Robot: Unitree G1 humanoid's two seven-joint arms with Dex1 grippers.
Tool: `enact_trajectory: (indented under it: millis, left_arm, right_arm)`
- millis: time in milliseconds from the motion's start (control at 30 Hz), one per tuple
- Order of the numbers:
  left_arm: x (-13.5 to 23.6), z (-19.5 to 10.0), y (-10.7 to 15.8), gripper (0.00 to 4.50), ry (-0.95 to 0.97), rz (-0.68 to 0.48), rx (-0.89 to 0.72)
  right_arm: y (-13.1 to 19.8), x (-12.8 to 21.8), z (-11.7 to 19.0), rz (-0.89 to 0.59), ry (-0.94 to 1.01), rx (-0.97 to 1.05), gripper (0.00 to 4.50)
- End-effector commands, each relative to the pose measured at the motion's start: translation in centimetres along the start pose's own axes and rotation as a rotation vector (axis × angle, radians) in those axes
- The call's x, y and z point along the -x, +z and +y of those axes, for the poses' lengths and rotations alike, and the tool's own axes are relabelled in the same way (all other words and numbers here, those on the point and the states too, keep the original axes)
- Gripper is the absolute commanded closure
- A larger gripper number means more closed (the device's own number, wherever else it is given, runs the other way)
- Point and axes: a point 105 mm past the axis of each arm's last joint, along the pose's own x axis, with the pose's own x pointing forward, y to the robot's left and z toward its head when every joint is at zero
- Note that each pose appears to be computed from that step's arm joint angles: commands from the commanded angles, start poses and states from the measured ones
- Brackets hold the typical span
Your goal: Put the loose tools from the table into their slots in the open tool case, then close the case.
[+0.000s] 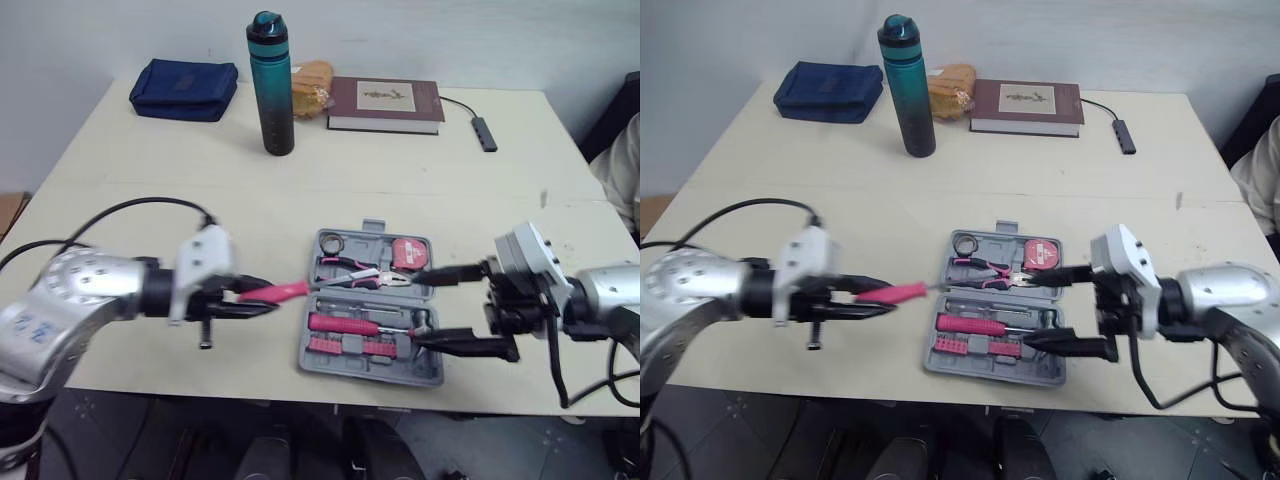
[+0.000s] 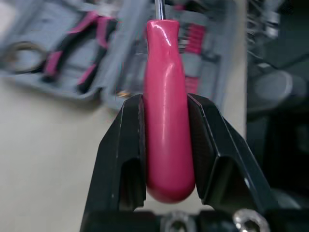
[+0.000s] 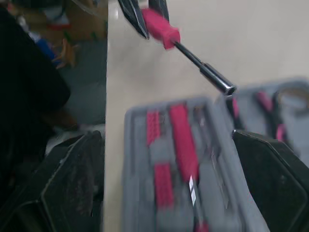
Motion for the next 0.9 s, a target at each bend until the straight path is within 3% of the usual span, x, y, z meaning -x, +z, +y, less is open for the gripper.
enact_trajectory:
  millis: [33,567,900]
  left_arm:
    - [-1.4,-0.9,0.1,3.94,-0.088,0.051,-0.032]
    - [-8.2,-0.9,-0.9,3.94,-0.210,0.108,-0.070]
    - [-9.1,-1.4,-1.4,3.94,-0.265,0.128,-0.069]
  right_arm:
    - [-0.1,1.1,0.4,0.063,-0.036,0.035,0.00]
    - [-2.3,2.7,1.0,0.112,-0.186,-0.070,0.00]
    - [-2.3,2.7,0.8,0.105,-0.205,-0.074,0.00]
